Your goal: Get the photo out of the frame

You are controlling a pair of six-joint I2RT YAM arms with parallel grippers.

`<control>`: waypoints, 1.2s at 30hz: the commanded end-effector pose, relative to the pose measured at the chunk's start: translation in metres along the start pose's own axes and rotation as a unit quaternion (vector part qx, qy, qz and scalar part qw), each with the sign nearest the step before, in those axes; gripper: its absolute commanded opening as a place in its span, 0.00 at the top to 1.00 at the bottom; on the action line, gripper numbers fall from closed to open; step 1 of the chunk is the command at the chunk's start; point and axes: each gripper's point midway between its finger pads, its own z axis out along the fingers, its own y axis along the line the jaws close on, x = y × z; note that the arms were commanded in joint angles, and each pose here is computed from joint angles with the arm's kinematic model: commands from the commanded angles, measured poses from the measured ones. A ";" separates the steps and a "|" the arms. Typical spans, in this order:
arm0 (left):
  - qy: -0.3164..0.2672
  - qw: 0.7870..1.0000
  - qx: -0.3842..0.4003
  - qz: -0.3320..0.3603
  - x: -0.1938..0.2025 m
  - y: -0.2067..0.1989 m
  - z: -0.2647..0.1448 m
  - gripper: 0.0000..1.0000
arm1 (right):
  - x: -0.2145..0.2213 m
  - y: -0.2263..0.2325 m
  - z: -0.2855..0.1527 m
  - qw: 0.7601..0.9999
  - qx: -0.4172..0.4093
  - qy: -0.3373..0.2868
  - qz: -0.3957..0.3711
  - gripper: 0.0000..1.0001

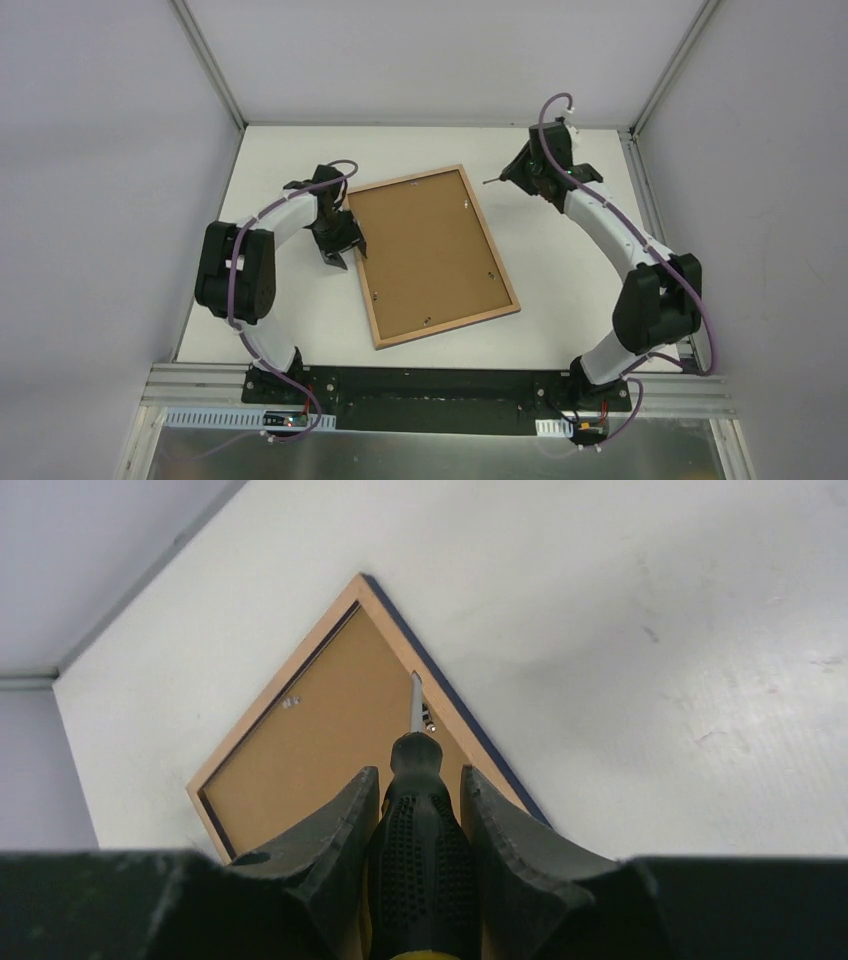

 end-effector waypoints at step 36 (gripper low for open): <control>-0.049 0.960 0.254 0.105 0.102 -0.123 -0.171 0.36 | 0.041 -0.395 -0.043 0.720 0.271 -0.062 0.636 0.61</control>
